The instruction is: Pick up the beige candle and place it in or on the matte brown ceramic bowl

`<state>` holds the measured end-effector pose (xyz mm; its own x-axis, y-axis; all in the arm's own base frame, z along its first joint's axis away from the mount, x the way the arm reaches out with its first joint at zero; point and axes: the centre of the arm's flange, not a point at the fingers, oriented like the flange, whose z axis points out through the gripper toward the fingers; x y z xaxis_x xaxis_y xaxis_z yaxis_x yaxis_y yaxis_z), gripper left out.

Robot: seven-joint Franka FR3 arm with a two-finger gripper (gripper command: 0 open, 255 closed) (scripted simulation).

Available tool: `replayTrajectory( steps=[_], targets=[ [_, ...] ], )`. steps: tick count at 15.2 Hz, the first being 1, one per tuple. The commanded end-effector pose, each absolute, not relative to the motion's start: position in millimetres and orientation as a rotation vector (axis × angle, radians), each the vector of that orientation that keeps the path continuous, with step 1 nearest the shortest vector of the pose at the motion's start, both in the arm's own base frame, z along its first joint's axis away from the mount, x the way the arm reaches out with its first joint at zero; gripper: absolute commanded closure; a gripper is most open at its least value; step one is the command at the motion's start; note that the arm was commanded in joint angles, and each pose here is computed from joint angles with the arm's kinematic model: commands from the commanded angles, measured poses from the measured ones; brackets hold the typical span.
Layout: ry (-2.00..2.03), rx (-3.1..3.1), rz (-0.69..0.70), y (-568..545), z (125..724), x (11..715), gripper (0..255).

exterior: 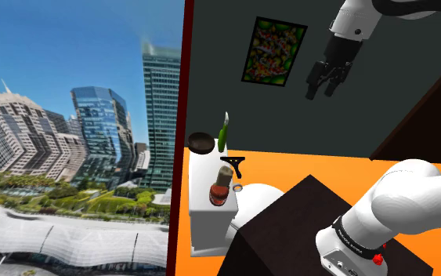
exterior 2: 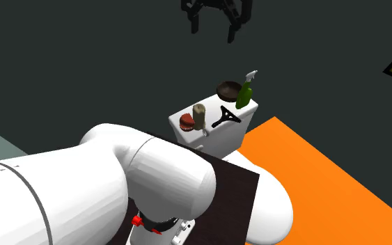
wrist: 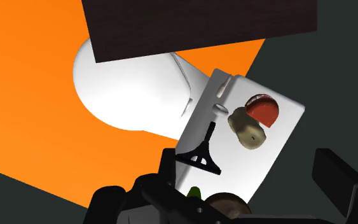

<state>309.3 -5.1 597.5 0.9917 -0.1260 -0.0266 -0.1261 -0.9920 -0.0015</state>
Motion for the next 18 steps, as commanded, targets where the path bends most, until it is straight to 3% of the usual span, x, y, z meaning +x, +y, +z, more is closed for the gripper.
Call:
replayTrajectory(
  steps=[1, 18],
  targets=[
    [0.198, -3.132, 0.042, -5, 598, 309, 0],
    [0.026, -3.161, -0.178, 47, 386, 348, 0]
  ],
)
